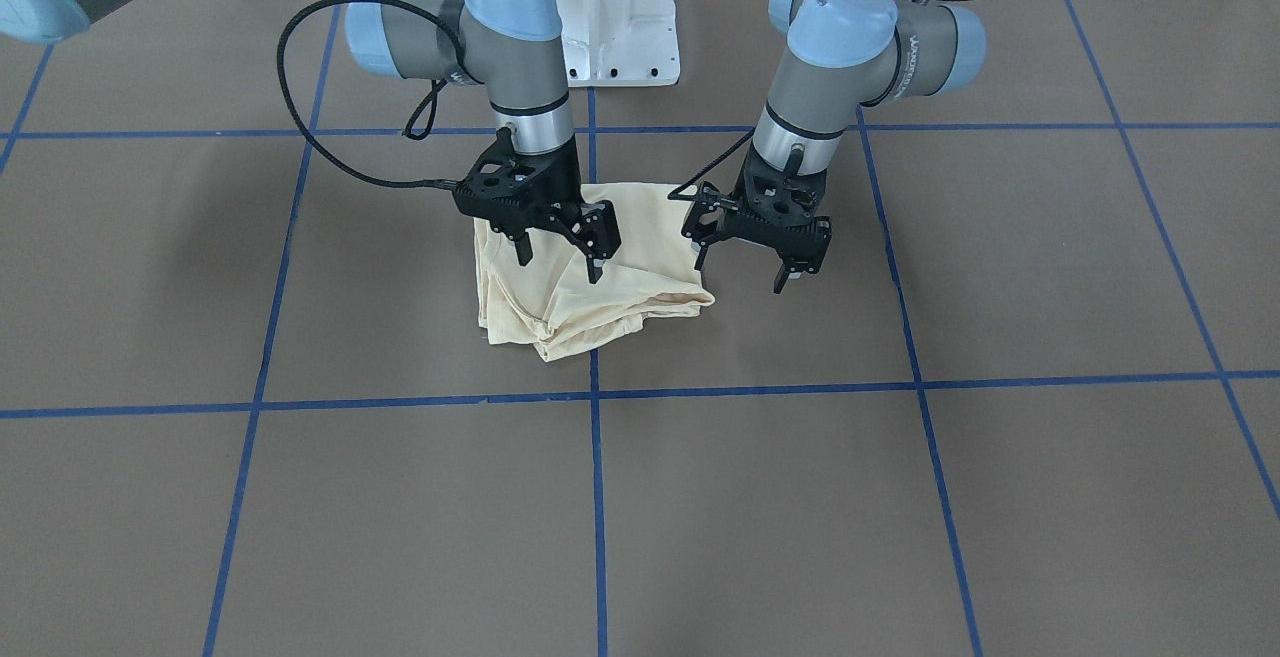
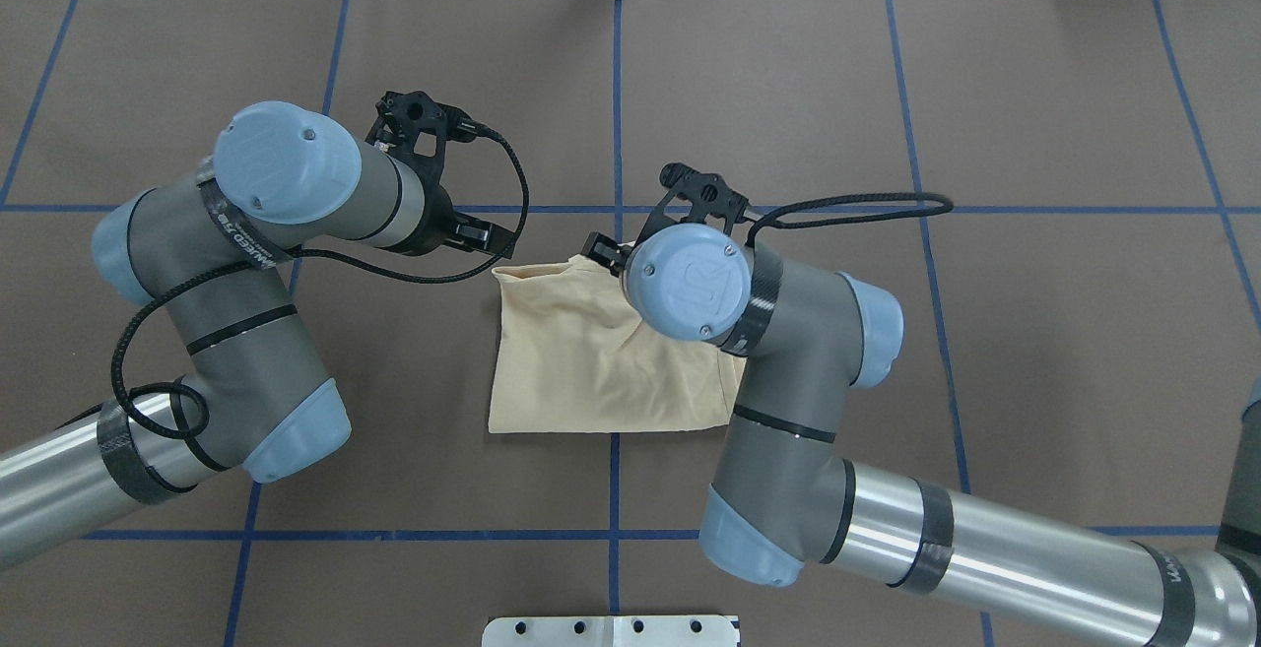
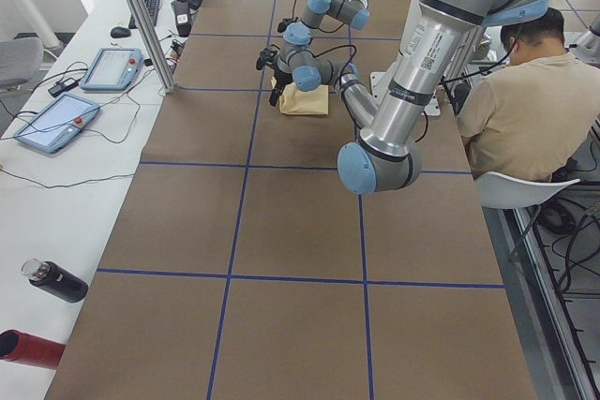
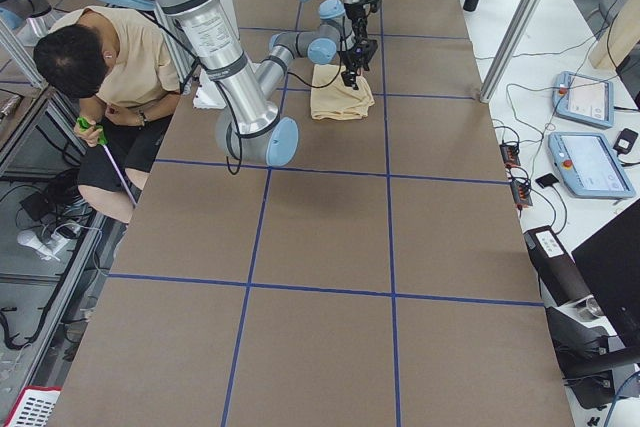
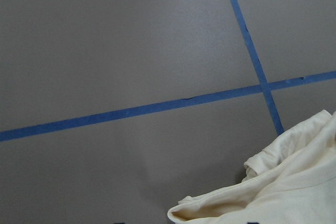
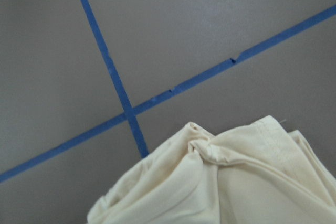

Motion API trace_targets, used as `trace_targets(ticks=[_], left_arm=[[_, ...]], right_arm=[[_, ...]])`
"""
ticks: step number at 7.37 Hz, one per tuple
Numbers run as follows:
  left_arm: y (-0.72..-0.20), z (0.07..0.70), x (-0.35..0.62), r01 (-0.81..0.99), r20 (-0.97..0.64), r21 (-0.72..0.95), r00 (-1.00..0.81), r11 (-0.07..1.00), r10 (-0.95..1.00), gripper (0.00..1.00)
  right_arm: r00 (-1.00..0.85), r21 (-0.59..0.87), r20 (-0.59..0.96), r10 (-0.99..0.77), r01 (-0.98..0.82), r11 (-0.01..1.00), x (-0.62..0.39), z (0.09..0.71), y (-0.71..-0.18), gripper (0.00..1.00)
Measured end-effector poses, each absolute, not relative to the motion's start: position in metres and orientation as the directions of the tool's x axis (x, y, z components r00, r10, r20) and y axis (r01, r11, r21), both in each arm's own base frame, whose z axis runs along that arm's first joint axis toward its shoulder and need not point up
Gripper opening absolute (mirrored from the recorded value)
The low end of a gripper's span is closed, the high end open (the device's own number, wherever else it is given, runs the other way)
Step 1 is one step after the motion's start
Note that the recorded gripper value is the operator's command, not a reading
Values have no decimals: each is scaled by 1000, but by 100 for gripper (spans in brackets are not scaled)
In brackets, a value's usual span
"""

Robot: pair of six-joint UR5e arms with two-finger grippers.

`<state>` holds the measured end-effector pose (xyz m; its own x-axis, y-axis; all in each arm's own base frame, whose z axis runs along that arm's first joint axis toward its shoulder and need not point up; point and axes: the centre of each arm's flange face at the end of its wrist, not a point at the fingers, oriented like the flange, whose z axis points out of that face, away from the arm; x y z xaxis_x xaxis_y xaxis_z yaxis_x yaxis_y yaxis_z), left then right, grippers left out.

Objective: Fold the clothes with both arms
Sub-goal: 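Open both grippers and raise them off the folded shirt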

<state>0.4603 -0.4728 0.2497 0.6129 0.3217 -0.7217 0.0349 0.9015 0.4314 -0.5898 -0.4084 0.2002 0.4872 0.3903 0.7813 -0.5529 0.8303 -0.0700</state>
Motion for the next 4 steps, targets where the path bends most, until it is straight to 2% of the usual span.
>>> trace_targets(ticks=[2,4], left_arm=[[-474,252,459,29,-716,437,616,899,328,100],[-474,253,458,30,-717,436,615,900,326,100]], right_arm=[[592,27,736,329,-511,859,-634,220,-406,100],[696,144,676,243,-447,883,-634,228,-434,100]])
